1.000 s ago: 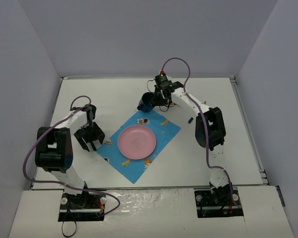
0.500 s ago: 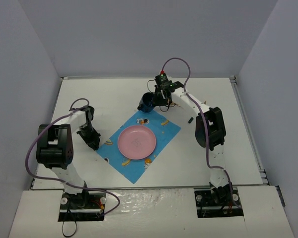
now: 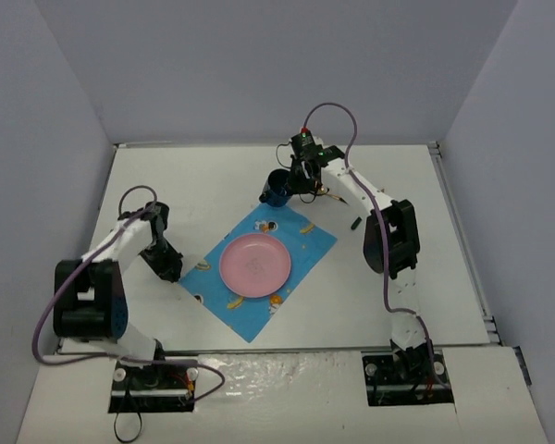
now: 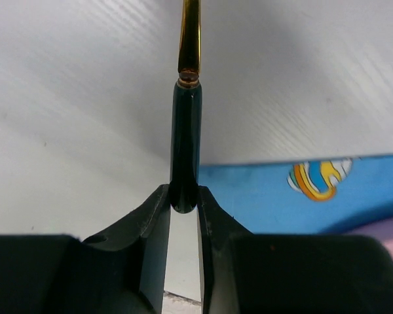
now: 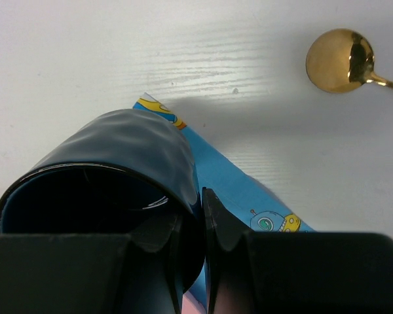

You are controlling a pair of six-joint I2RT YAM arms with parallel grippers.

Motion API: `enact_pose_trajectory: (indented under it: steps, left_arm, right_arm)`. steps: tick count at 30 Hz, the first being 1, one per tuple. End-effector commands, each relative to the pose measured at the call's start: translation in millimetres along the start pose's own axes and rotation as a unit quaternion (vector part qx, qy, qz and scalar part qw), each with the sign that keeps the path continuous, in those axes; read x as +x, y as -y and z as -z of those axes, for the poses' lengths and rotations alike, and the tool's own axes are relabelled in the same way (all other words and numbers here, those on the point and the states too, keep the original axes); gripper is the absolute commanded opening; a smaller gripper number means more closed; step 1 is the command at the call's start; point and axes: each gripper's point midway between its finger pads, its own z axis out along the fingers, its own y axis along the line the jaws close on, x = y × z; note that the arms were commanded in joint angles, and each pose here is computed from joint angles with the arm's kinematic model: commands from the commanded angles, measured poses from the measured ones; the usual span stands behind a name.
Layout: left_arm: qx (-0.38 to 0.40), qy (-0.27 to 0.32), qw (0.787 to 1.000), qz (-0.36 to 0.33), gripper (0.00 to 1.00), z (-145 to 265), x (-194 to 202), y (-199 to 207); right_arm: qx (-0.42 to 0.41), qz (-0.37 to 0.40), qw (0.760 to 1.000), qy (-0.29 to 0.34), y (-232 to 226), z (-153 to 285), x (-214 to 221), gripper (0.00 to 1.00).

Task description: Set the dinner table for one person

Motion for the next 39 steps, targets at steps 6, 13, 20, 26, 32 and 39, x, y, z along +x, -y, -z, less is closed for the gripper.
enact_pose_trajectory:
  steps: [6,13,20,26,32,39]
  left_arm:
    - [0.103,0.097,0.990,0.015,0.00,97.7,9.2,11.5]
    - [0.163,0.125,0.978,0.018,0.00,133.6,23.5,17.9]
    - [0.166,0.121,0.979,0.010,0.00,133.3,27.1,21.5]
    - [0.167,0.120,0.979,0.006,0.00,124.2,26.0,27.9]
    - [0.168,0.115,0.979,0.000,0.00,118.9,26.0,31.5]
    - [0.181,0.107,0.978,0.001,0.00,118.2,30.4,35.6]
  right_arm:
    - [-0.008,0.010,0.999,0.030,-20.2,14.5,-38.6,0.00]
    - [0.009,0.016,1.000,0.000,-12.9,-8.0,-16.4,0.00]
    - [0.009,0.021,1.000,-0.008,-21.5,-17.3,-5.4,0.00]
    - [0.006,0.021,1.000,-0.011,-26.1,-23.7,-2.3,0.00]
    - [-0.001,0.027,0.999,-0.028,-29.1,-32.2,8.6,0.06]
    - [0.013,0.046,0.999,-0.006,-31.0,-22.6,3.6,0.70]
